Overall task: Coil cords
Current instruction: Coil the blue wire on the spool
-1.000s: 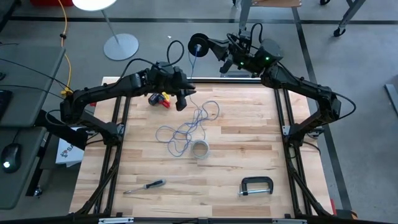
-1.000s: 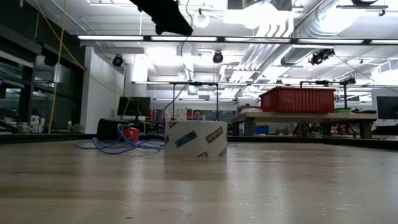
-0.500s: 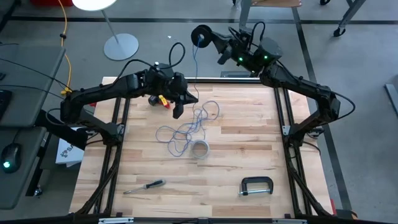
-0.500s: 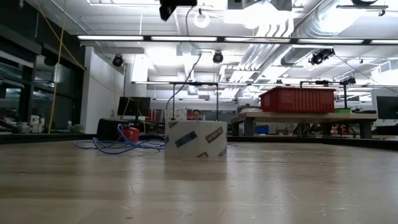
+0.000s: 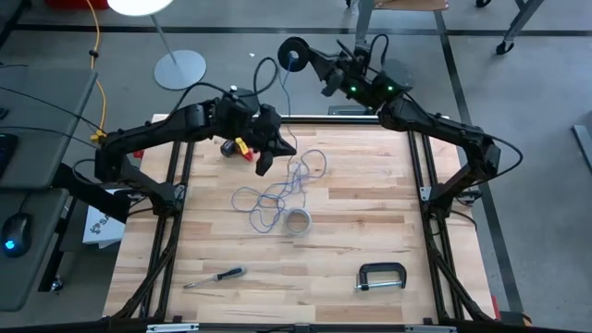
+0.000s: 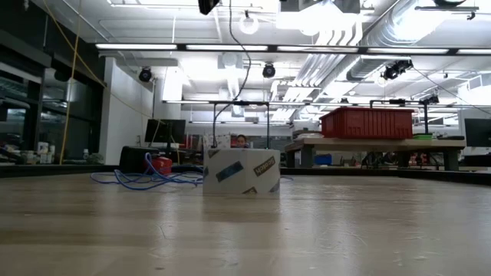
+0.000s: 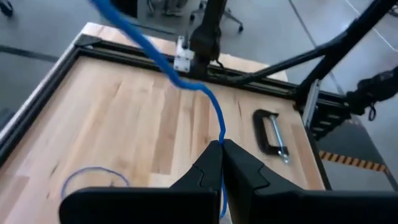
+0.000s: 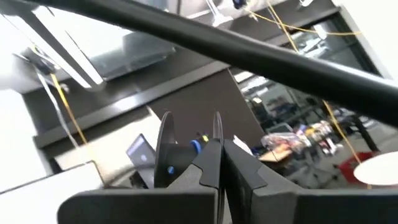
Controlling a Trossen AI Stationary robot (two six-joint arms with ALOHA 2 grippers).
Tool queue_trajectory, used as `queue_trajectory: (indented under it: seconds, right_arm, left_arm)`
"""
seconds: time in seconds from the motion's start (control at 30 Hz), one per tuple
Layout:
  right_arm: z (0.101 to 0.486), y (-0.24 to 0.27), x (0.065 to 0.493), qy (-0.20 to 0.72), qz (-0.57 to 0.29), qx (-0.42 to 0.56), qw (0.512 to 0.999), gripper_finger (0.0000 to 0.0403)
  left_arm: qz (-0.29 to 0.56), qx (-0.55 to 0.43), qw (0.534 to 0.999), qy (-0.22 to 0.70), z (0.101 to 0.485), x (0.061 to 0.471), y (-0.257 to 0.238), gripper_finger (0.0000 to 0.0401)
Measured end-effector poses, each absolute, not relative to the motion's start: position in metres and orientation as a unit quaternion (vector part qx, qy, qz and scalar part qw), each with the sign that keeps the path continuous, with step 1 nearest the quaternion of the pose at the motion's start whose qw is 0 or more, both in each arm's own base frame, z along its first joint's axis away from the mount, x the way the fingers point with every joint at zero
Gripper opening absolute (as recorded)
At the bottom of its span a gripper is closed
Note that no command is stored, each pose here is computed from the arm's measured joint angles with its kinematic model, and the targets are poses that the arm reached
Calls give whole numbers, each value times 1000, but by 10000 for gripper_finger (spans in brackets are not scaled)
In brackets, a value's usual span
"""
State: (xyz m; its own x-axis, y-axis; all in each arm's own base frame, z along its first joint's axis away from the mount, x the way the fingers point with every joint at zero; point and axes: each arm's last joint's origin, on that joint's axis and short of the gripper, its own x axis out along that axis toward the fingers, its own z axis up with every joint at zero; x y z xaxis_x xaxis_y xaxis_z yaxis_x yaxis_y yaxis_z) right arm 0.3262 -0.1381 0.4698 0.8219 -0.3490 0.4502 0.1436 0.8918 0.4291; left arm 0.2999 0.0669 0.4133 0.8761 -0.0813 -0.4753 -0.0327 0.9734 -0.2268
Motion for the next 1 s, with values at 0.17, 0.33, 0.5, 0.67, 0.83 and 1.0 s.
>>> queue_trajectory:
  seconds: [0.17,0.33,0.5,0.67,0.83,1.0]
  right_arm:
    - [472,-138,325,-283,-124,197,931,0]
    - [471,-138,325,-279,-131,200,930,0]
    - [467,-139,327,-258,-138,207,934,0]
    - [455,-141,331,-200,-164,223,940,0]
    - [453,-142,332,-186,-164,221,943,0]
    - [462,-140,325,-206,-150,201,946,0]
  left_arm:
    - [-35,-128,962,237,409,313,69,0]
    - [-87,-171,954,232,398,332,68,0]
    - [-127,-199,942,240,390,344,62,0]
    - [-161,-216,935,232,401,342,55,0]
    - [-163,-213,934,236,417,335,56,0]
    - [-108,-166,934,297,419,320,61,0]
